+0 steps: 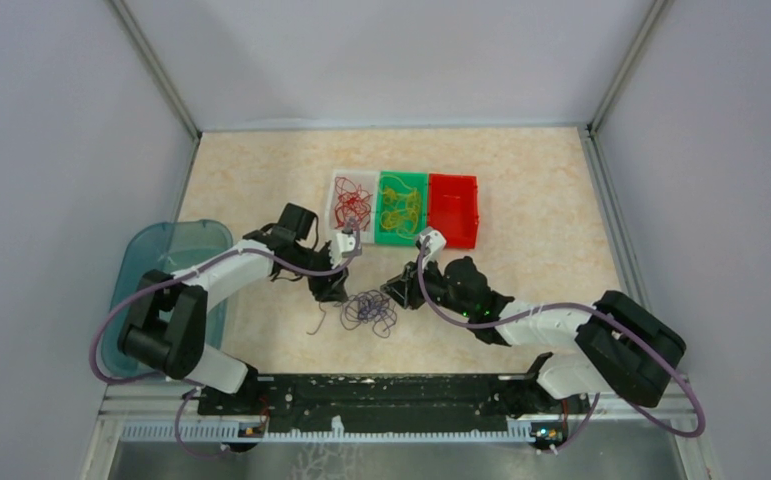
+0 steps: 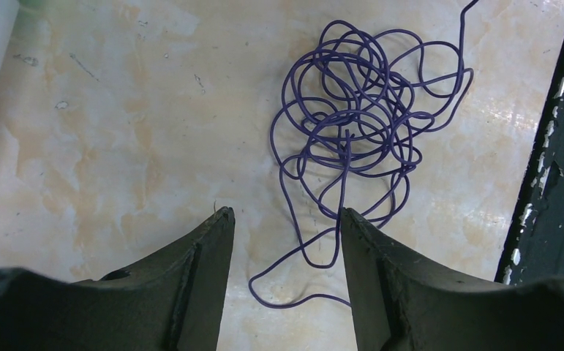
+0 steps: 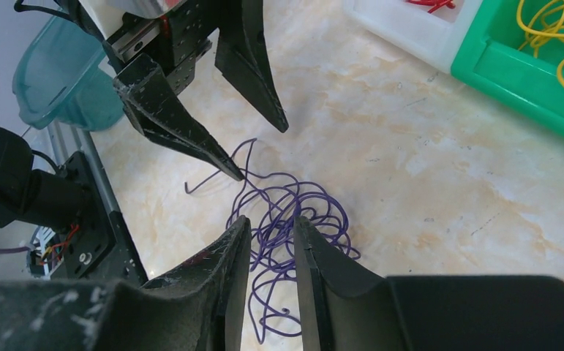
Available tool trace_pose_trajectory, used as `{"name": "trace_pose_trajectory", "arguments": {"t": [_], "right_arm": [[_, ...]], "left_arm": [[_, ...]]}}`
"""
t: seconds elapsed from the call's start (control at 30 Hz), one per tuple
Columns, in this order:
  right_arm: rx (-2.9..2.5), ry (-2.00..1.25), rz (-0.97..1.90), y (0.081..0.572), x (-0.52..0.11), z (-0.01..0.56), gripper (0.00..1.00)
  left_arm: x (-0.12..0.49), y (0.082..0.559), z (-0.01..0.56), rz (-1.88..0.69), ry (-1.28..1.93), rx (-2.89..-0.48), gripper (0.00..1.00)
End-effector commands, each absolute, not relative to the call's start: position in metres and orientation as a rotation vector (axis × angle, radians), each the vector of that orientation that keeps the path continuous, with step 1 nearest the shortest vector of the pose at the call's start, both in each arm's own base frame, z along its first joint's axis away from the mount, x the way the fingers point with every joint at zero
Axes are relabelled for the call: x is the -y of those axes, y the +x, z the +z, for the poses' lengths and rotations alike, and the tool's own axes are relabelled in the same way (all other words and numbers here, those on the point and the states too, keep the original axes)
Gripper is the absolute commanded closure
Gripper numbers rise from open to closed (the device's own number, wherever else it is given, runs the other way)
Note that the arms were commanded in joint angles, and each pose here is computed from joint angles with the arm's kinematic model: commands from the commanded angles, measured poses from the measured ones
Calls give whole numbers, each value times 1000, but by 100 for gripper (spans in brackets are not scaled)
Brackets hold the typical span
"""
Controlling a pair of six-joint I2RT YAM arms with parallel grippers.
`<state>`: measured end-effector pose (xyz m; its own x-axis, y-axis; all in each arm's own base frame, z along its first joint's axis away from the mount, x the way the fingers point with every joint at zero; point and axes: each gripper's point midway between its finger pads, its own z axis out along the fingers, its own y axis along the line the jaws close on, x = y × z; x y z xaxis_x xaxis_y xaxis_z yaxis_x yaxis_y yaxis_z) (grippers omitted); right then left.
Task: Untangle the cables
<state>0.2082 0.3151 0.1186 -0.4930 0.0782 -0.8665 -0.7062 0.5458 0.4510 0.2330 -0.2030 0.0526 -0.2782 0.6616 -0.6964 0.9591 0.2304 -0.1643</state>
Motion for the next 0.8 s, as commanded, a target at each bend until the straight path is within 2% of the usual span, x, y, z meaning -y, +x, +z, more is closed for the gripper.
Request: {"name": "trace_pose_trajectory", "arguments": {"t": [0.0, 0.3, 0.43, 0.77], "right_arm": [[-1768, -483, 1053, 214, -315, 141, 69], [-1767, -466, 1033, 216, -311, 146, 68], [-1759, -463, 1040, 217, -312, 150, 68], [-1753, -431, 1015, 219, -306, 154, 69]], "left_arm": [[216, 229, 61, -858, 1515, -1963, 39], [214, 219, 72, -868, 1674, -1847, 40], [215, 226, 62, -834, 1656, -1876, 44], [218, 217, 47, -846, 1695, -1880, 45]]}}
